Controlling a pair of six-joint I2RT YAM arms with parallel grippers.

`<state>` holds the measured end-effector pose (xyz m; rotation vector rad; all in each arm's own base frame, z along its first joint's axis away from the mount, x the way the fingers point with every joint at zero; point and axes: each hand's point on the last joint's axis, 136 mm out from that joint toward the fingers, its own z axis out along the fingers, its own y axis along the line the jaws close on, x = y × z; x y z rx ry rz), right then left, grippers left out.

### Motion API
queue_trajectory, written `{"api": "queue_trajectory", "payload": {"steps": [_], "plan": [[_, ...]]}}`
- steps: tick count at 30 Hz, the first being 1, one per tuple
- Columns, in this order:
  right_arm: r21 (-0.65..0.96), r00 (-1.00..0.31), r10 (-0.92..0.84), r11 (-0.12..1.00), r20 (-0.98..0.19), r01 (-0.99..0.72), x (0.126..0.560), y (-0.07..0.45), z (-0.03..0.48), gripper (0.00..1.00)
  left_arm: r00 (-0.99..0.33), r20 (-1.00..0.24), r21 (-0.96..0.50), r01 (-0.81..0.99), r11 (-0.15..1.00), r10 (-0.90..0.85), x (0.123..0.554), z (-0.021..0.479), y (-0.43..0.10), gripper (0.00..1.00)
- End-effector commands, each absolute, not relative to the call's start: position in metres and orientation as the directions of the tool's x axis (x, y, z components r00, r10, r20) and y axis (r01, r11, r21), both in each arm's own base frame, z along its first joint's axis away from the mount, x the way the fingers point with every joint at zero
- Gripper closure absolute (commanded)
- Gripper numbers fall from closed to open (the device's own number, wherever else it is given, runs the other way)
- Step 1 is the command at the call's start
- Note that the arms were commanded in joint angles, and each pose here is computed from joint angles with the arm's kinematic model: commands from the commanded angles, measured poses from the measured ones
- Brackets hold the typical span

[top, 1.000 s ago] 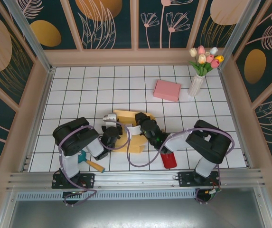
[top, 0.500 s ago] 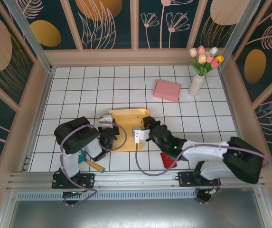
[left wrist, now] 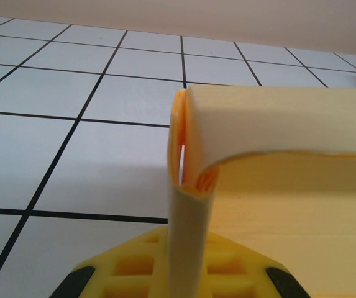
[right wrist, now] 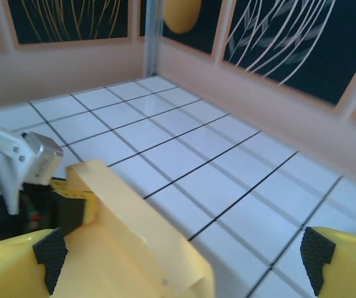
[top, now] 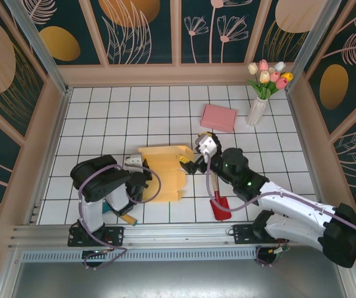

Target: Fold the paper box

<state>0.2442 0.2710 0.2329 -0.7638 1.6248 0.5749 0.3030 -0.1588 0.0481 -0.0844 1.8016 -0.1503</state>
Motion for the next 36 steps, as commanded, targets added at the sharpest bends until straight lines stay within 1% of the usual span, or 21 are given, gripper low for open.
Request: {"api": "queue_trajectory", "payload": {"steps": [1, 3, 4, 5, 7, 9, 11, 13, 15, 18, 24, 30, 36], "plan": [[0.349, -0.466, 0.019, 0.690, -0.885, -0.634, 0.254, 0.280, 0.220, 0.01, -0.253, -0.958, -0.143, 0.022, 0.989, -0.133, 0.295, 0.042, -0.157, 1.00], [0.314, -0.508, 0.011, 0.798, -0.861, -0.514, 0.275, 0.268, 0.212, 0.01, -0.256, -0.957, -0.146, 0.026, 0.989, -0.135, 0.295, 0.040, -0.159, 1.00], [0.297, -0.507, 0.026, 0.836, -0.861, -0.462, 0.283, 0.261, 0.211, 0.01, -0.258, -0.957, -0.148, 0.029, 0.989, -0.135, 0.295, 0.039, -0.160, 1.00], [0.304, -0.500, 0.056, 0.850, -0.864, -0.431, 0.287, 0.257, 0.211, 0.01, -0.259, -0.956, -0.149, 0.030, 0.988, -0.136, 0.295, 0.039, -0.160, 1.00], [0.366, -0.498, 0.126, 0.831, -0.858, -0.419, 0.286, 0.257, 0.214, 0.01, -0.259, -0.956, -0.150, 0.032, 0.988, -0.137, 0.295, 0.039, -0.161, 1.00], [0.459, -0.494, 0.215, 0.766, -0.843, -0.450, 0.278, 0.262, 0.224, 0.01, -0.257, -0.957, -0.148, 0.027, 0.989, -0.136, 0.296, 0.039, -0.160, 1.00], [0.556, -0.492, 0.344, 0.735, -0.799, -0.388, 0.279, 0.251, 0.227, 0.01, -0.256, -0.957, -0.146, 0.025, 0.989, -0.135, 0.296, 0.039, -0.161, 1.00], [0.597, -0.509, 0.380, 0.708, -0.772, -0.377, 0.281, 0.250, 0.231, 0.01, -0.257, -0.957, -0.144, 0.023, 0.989, -0.133, 0.296, 0.037, -0.161, 1.00], [0.560, -0.523, 0.321, 0.727, -0.789, -0.399, 0.278, 0.259, 0.231, 0.02, -0.261, -0.956, -0.146, 0.021, 0.989, -0.136, 0.296, 0.036, -0.160, 1.00], [0.486, -0.505, 0.255, 0.776, -0.825, -0.402, 0.271, 0.273, 0.226, 0.04, -0.264, -0.954, -0.154, 0.013, 0.988, -0.145, 0.296, 0.035, -0.159, 1.00], [0.429, -0.548, 0.147, 0.795, -0.823, -0.430, 0.262, 0.320, 0.202, 0.07, -0.269, -0.951, -0.158, 0.010, 0.987, -0.150, 0.294, 0.034, -0.158, 1.00], [0.401, -0.540, 0.137, 0.821, -0.831, -0.408, 0.269, 0.340, 0.192, 0.07, -0.260, -0.953, -0.164, 0.005, 0.986, -0.157, 0.291, 0.037, -0.154, 1.00], [0.375, -0.558, 0.112, 0.845, -0.822, -0.382, 0.277, 0.348, 0.174, 0.07, -0.249, -0.953, -0.179, 0.012, 0.984, -0.171, 0.287, 0.046, -0.152, 1.00]]}}
